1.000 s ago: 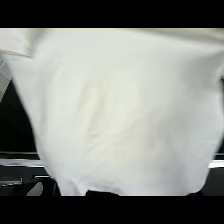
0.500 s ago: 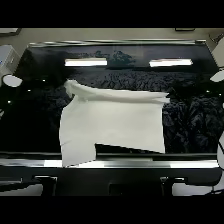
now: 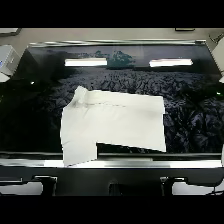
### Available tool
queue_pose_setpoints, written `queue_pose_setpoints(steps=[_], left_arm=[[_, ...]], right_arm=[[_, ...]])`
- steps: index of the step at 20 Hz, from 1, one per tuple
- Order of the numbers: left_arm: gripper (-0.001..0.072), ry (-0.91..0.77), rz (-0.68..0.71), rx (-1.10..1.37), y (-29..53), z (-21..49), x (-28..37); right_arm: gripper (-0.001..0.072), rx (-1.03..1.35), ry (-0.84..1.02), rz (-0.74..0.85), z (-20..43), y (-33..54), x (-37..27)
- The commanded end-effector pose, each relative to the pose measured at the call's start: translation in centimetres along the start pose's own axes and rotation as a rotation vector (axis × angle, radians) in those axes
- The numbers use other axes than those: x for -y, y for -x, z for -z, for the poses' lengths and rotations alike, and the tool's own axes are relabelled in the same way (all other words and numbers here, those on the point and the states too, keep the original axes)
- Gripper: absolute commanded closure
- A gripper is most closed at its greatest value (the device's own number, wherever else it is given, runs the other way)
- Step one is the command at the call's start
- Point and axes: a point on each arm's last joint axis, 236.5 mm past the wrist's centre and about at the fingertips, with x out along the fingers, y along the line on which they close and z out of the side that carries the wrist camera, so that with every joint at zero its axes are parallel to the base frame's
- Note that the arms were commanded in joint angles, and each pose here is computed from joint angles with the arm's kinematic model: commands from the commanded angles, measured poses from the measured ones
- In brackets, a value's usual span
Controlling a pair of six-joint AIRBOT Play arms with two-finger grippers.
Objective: Fold the clothes and pants, and hang the long-sleeved shirts on hangers.
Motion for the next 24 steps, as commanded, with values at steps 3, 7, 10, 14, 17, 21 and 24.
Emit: queue_pose_setpoints(steps=[3,7,10,14,17,21,24], left_arm=[[0.0007,0.204,-0.249,-0.33,6.4,9.8,-11.5],[0.0117,0.217,-0.112,-0.416,1.9,16.0,-11.2],[0.0117,0.254,-0.054,-0.41,-0.5,17.9,-11.0],[0.0118,0.25,-0.066,-0.44,-2.2,20.0,-11.5],[0.012,0.235,-0.077,-0.456,-3.4,21.3,-11.6],[0.0123,0.211,-0.08,-0.451,-4.6,21.4,-11.1],[0.0279,0.206,-0.099,-0.424,-5.6,20.9,-10.7]], right_arm=[[0.0124,-0.139,-0.15,0.146,8.1,2.0,9.7],[0.0145,-0.202,-0.135,0.074,14.3,-2.2,9.5],[0.0147,-0.241,-0.148,0.029,15.8,-2.8,8.7],[0.0153,-0.229,-0.157,-0.01,15.4,-2.9,7.7],[0.0153,-0.231,-0.159,-0.018,15.4,-2.9,7.5],[0.0153,-0.258,-0.158,-0.021,16.0,-2.7,7.4],[0.0153,-0.277,-0.159,-0.02,16.5,-2.6,7.4]])
